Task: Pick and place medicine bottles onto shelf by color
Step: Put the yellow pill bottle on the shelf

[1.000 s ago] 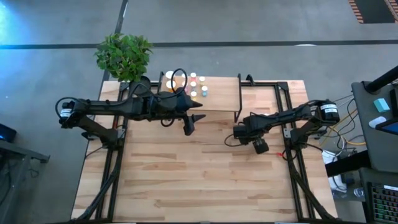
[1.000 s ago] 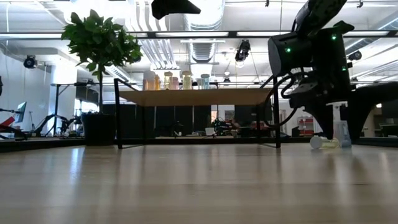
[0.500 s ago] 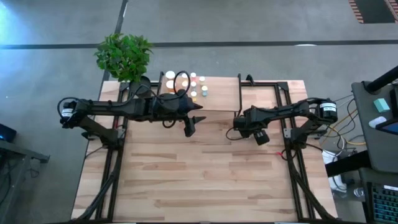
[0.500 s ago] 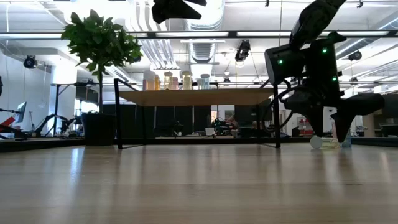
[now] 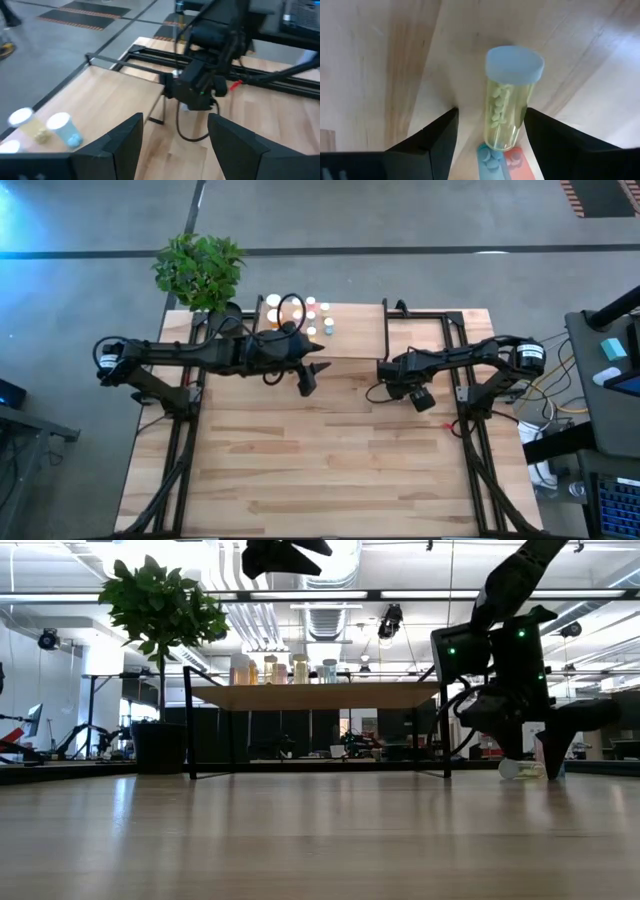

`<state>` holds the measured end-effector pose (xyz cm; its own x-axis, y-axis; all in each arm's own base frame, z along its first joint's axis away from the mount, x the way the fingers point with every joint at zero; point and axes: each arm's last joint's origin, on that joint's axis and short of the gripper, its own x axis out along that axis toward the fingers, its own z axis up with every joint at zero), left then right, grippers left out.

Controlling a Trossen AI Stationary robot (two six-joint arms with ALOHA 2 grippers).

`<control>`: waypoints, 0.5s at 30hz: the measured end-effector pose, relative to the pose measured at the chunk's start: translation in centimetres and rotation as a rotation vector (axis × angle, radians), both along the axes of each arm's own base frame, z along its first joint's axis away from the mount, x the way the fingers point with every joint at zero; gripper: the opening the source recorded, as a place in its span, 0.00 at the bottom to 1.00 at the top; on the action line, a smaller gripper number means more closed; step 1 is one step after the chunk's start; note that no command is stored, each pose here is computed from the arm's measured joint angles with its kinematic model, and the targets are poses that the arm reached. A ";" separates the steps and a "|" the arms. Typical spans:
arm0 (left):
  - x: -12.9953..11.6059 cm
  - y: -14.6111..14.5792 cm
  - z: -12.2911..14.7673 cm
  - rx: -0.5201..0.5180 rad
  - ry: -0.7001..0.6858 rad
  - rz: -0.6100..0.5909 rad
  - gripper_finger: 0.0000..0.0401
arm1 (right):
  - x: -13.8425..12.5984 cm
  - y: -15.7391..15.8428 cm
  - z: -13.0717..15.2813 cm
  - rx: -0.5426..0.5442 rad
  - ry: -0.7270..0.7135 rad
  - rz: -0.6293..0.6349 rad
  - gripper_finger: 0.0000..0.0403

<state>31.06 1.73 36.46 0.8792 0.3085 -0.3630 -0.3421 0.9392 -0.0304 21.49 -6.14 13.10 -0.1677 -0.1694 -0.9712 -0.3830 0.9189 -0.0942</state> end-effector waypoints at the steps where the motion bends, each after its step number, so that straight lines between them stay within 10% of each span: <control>1: 0.0 0.0 0.0 0.001 0.000 0.011 0.51 | 0.0 0.0 0.0 0.008 -0.001 -0.001 0.54; 15: -0.1 0.3 -0.2 0.017 0.020 0.050 0.51 | 1.8 0.6 1.9 0.061 -0.109 -0.180 0.18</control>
<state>30.96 2.04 36.29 0.8553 0.3580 -0.3745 -0.3887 0.9213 -0.0070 23.30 -5.53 14.96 -0.0834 -0.0868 -0.9927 -0.2032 0.9768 -0.0683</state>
